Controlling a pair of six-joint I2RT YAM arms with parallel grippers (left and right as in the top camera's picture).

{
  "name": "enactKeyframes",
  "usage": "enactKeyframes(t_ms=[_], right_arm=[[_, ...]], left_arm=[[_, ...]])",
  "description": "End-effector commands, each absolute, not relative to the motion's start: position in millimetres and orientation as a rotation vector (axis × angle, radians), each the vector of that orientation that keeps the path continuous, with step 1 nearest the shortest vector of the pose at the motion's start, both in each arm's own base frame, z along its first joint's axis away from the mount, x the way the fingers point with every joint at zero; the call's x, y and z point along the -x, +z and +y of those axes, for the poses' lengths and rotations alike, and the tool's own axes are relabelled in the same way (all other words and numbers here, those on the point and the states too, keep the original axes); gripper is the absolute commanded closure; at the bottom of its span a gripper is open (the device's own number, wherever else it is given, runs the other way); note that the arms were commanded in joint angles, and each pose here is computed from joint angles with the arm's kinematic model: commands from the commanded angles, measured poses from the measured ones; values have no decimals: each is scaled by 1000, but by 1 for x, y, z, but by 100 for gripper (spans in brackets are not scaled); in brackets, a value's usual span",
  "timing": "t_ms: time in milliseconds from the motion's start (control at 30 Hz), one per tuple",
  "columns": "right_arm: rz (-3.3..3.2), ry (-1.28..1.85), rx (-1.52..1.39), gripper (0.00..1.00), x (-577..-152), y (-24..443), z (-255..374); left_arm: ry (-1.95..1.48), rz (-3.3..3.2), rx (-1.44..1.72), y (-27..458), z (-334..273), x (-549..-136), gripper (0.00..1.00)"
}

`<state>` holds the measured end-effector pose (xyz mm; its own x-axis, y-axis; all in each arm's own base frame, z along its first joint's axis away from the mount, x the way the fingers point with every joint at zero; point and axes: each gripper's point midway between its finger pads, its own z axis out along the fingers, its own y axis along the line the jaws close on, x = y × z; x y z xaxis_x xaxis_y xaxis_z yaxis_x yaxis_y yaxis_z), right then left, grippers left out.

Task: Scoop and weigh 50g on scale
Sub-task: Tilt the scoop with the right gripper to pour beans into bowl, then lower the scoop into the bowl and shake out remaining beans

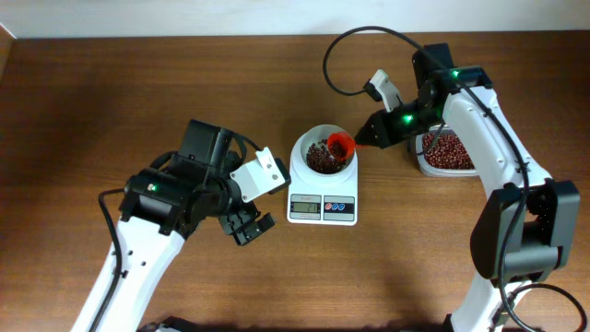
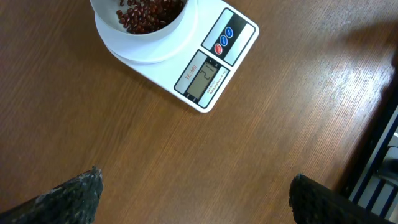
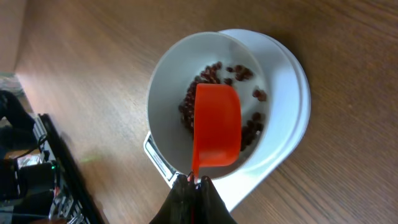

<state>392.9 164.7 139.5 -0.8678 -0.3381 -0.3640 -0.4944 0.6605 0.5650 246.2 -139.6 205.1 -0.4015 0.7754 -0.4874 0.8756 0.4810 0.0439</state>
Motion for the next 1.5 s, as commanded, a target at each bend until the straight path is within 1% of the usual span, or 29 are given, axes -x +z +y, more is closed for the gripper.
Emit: enactKeyframes(t_ms=[0, 100, 200, 267, 300, 333, 433, 700, 733, 767, 800, 833, 900, 933, 967, 1000, 1067, 1100, 1133, 1167, 1200, 1233, 1333, 1400, 1467], right_arm=[[2575, 1124, 754, 96, -386, 145, 180], [2564, 1117, 778, 96, -386, 145, 179], [2614, 1098, 714, 96, -387, 142, 176], [2541, 1150, 868, 96, -374, 146, 184], [2575, 1112, 844, 96, -376, 142, 181], [2662, 1025, 733, 96, -384, 134, 174], [2611, 1083, 736, 96, -387, 141, 180], [2621, 1095, 734, 96, -384, 146, 183], [2588, 1092, 787, 96, -382, 152, 184], [2580, 1049, 792, 96, -387, 151, 181], [2630, 1001, 714, 96, -393, 147, 177], [2646, 974, 697, 96, -394, 145, 179], [2571, 1043, 804, 96, -386, 154, 194], [2555, 1025, 842, 96, -385, 156, 195], [2600, 936, 803, 96, -390, 150, 190], [2615, 910, 780, 96, -393, 149, 190], [2557, 918, 863, 96, -388, 160, 197], [2610, 792, 782, 96, -398, 156, 186], [2648, 739, 716, 96, -401, 158, 179], [2561, 846, 835, 96, -391, 175, 192], [2522, 864, 864, 96, -391, 181, 195], [2587, 752, 752, 96, -403, 175, 183], [2504, 884, 853, 96, -393, 185, 198], [2607, 744, 725, 96, -402, 175, 182], [2574, 737, 822, 96, -394, 178, 192]], left_arm=[[-308, 2254, -1377, 212, -141, -249, 1], [-308, 2254, -1377, 212, -141, -249, 1], [-308, 2254, -1377, 212, -141, -249, 1], [-308, 2254, -1377, 212, -141, -249, 1], [-308, 2254, -1377, 212, -141, -249, 1], [-308, 2254, -1377, 212, -141, -249, 1], [-308, 2254, -1377, 212, -141, -249, 1], [-308, 2254, -1377, 212, -141, -249, 1], [-308, 2254, -1377, 212, -141, -249, 1], [-308, 2254, -1377, 212, -141, -249, 1], [-308, 2254, -1377, 212, -141, -249, 1], [-308, 2254, -1377, 212, -141, -249, 1], [-308, 2254, -1377, 212, -141, -249, 1], [-308, 2254, -1377, 212, -141, -249, 1], [-308, 2254, -1377, 212, -141, -249, 1], [-308, 2254, -1377, 212, -141, -249, 1], [-308, 2254, -1377, 212, -141, -249, 1], [-308, 2254, -1377, 212, -141, -249, 1], [-308, 2254, -1377, 212, -141, -249, 1], [-308, 2254, -1377, 212, -141, -249, 1], [-308, 2254, -1377, 212, -141, -249, 1], [-308, 2254, -1377, 212, -141, -249, 1], [-308, 2254, -1377, 212, -141, -249, 1], [-308, 2254, -1377, 212, -141, -249, 1], [-308, 2254, -1377, 212, -141, -249, 1]])
